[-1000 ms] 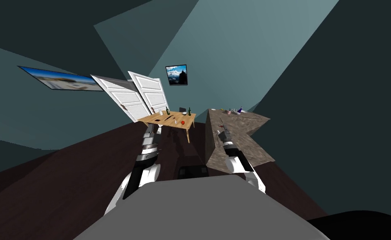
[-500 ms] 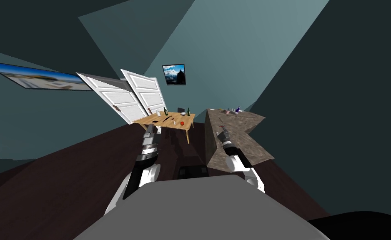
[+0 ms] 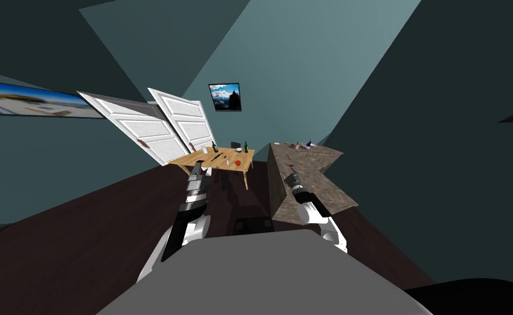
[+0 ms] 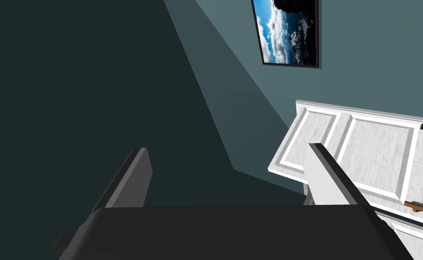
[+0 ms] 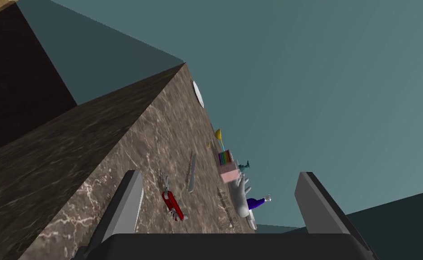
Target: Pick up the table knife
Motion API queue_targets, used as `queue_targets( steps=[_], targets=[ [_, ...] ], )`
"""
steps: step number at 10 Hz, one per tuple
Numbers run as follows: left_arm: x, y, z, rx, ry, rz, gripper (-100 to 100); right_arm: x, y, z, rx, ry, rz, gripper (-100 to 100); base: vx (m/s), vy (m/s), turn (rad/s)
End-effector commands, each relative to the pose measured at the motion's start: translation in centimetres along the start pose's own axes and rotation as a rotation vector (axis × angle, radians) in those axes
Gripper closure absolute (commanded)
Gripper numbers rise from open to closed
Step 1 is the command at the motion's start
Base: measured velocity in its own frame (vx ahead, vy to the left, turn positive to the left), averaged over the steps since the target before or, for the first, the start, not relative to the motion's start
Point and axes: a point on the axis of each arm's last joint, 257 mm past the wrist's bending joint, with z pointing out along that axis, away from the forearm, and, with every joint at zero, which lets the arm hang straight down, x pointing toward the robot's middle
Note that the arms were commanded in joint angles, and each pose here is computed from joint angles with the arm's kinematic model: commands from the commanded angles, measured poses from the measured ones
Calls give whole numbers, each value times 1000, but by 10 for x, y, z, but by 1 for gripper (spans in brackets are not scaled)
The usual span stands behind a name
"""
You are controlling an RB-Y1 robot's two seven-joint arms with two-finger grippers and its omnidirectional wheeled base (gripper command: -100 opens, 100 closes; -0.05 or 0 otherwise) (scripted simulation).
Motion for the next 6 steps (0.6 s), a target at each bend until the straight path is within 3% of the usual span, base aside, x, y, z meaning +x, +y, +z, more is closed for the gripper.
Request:
queue_targets(
  steps=[1,6],
  targets=[
    [0,0,0,0,0,0,0,-3,-8,0,34,-9,25,-100,42,60,-61],
    [0,0,0,0,0,0,0,-20,-32,2,144,-53,167,-100,48,47,-91]
  ],
)
